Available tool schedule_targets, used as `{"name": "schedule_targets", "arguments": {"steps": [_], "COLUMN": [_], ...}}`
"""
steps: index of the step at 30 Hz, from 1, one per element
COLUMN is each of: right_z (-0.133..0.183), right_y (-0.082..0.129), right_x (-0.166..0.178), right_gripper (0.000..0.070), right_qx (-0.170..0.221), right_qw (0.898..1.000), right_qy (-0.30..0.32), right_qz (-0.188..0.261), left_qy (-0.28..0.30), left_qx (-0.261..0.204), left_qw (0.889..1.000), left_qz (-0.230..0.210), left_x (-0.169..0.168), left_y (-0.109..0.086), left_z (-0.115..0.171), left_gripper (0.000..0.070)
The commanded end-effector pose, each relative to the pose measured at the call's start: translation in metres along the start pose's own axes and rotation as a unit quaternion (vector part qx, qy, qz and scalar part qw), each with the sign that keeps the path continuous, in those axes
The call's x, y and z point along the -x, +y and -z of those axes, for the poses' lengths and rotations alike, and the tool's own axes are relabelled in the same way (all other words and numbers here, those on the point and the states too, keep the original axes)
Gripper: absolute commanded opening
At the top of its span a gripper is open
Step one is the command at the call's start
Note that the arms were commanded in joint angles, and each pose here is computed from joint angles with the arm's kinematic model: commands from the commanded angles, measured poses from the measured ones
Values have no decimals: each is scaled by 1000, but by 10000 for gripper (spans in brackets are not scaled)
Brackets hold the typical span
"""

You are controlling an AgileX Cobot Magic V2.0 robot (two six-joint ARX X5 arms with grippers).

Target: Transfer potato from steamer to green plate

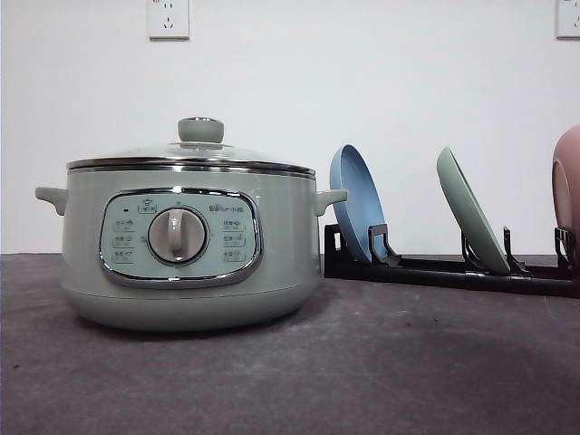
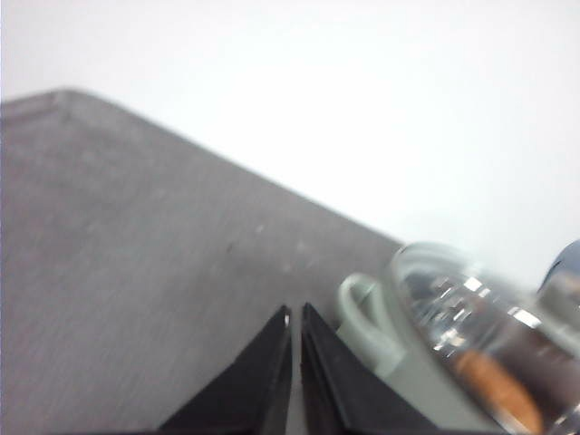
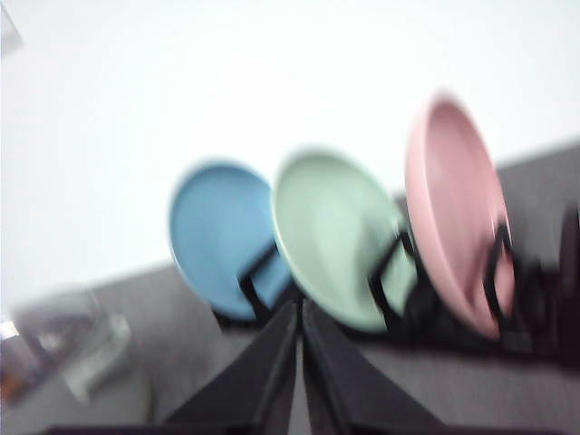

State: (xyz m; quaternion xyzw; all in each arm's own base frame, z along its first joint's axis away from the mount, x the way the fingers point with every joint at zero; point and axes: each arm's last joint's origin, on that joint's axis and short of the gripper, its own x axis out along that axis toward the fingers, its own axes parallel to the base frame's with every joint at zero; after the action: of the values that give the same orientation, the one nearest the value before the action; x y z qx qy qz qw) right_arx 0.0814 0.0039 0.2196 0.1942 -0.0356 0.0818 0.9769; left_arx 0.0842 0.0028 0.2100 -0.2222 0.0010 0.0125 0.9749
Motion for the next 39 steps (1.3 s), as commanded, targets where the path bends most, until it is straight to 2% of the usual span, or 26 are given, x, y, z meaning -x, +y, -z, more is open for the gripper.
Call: {"name": "schedule_targets", "arguments": {"steps": [1, 6, 9, 14, 19, 23, 30, 34, 36, 39], "right_z": [-12, -47, -66, -92, -113, -126, -135, -134, -133, -132], "right_y": [6, 21, 29, 39, 48, 54, 58, 60, 61, 62], "right_x": [2, 6, 5, -2, -16, -30, -50, -57, -60, -61], "right_gripper": [0, 0, 0, 0, 0, 0, 0, 0, 0, 0], "right_qx": [4, 32, 45, 72, 94, 103, 117, 125, 126, 126], "right_qw": [1000, 998, 998, 997, 991, 979, 944, 926, 921, 919], "right_qy": [-18, -42, -34, 15, 97, 173, 301, 347, 358, 362], "right_qz": [-6, -16, -15, -6, -18, -36, -68, -84, -89, -95], "left_qy": [-19, -39, -29, 22, 108, 184, 278, 312, 323, 327], "left_qx": [2, -15, -34, -73, -103, -119, -134, -151, -157, -158], "left_qw": [1000, 999, 998, 995, 983, 965, 932, 915, 910, 907], "left_qz": [12, 30, 40, 63, 103, 144, 188, 204, 209, 213], "left_x": [3, 9, 9, 5, -8, -21, -38, -42, -42, -42], "left_y": [-7, -25, -35, -50, -63, -71, -83, -88, -89, -90], "left_z": [-15, -50, -69, -95, -113, -123, -133, -133, -132, -131], "left_gripper": [10, 10, 10, 10, 10, 10, 10, 10, 10, 11]}}
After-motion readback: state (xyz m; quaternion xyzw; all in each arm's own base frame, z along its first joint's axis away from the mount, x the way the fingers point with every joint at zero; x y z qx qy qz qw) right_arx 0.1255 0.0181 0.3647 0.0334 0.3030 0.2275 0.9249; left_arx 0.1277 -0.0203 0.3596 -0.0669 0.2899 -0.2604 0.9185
